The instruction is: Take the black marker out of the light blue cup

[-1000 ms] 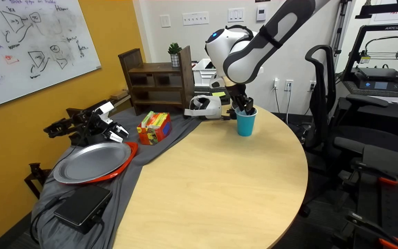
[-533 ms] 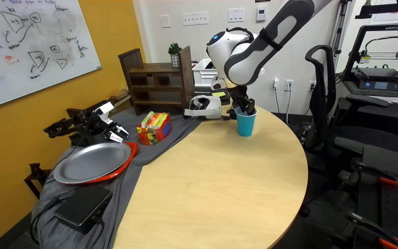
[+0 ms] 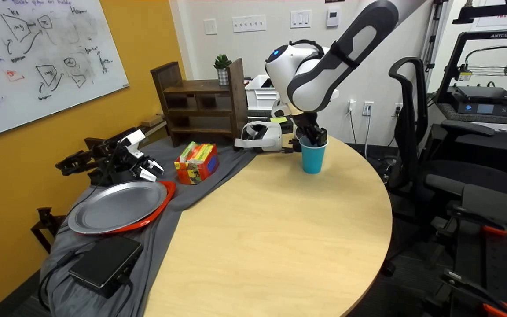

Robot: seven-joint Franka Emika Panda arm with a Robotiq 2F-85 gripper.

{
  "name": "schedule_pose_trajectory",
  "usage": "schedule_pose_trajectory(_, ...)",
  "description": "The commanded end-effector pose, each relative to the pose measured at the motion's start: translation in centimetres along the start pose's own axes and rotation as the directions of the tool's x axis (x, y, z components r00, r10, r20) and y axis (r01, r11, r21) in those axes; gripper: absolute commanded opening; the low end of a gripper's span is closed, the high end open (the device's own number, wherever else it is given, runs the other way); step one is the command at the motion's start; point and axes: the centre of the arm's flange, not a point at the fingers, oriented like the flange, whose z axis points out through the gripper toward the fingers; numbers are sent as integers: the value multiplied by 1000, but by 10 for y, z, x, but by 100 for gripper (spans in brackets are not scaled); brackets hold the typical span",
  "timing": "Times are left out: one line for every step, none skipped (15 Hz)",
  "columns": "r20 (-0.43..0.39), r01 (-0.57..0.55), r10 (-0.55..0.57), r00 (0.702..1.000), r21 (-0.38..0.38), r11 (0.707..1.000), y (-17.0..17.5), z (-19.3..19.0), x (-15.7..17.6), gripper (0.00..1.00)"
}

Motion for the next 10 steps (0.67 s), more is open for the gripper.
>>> schedule_pose_trajectory(34,-12,12,999,8,1000,2,1,-1,44)
schedule_pose_trajectory(35,-13,12,999,8,1000,2,2,-1,45)
schedule_pose_trajectory(37,-13,13,999,8,1000,2,2,-1,41)
schedule_pose_trajectory(38,-13,12,999,7,1000,1,2,-1,29)
schedule_pose_trajectory(39,-12,12,999,6,1000,1,1,-1,23)
schedule_pose_trajectory(38,-13,13,999,5,1000,1,1,-1,13)
schedule_pose_trajectory(39,-13,13,999,3,1000,1,1,-1,4)
schedule_pose_trajectory(40,-13,13,999,2,1000,1,0,-1,1)
schedule_pose_trajectory(40,-13,13,999,1,1000,1,0,-1,0)
schedule_pose_trajectory(41,-14,14,999,0,1000,1,0,-1,0)
